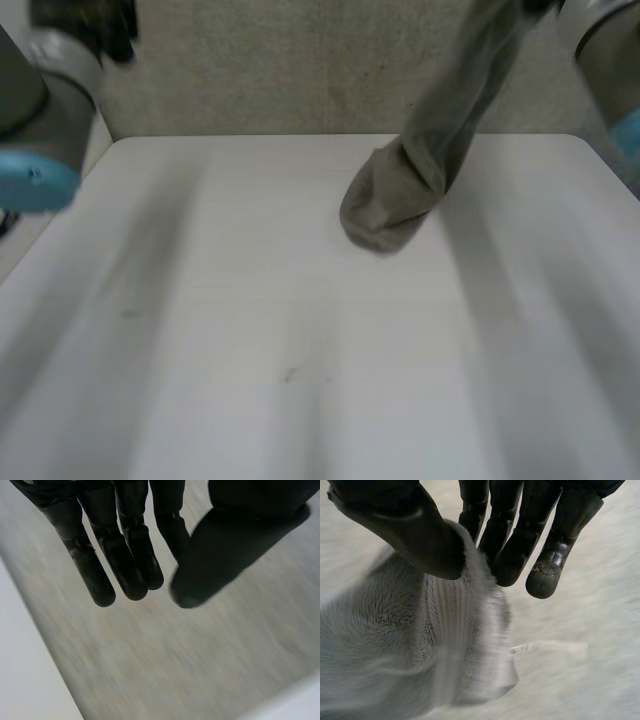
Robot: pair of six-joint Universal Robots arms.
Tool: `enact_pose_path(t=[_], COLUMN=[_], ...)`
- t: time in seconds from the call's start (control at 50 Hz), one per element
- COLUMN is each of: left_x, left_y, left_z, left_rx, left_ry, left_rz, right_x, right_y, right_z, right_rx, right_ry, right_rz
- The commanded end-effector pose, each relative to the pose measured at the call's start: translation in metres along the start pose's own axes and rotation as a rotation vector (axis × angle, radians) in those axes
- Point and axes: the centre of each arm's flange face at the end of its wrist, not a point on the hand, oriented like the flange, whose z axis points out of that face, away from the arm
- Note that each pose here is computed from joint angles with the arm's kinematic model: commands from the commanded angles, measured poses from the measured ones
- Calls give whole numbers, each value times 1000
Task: Fold the towel.
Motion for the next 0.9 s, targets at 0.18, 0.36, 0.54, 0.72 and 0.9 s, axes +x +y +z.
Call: enact_pose_path(t=[0.18,0.36,0.54,0.72,0.9], left_x=[39,49,68,112,163], left_y=[110,90,51,46,78], left_z=[-63,-65,-57,-60,-85], left_rx=[-317,-261,-138,-103,-215], left_ry=[272,288,369,570,710], left_rz=[-22,-104,-162,-228,-338], right_x=[-26,-6,5,9,10], right_y=[-3,-45,-80,-103,-104], right_z=[-47,-73,-117,-163,-180], right_rx=[-48,65,165,243,246], right_ry=[-181,-207,-273,-319,-325], right_rz=[17,13,7,-1,-6])
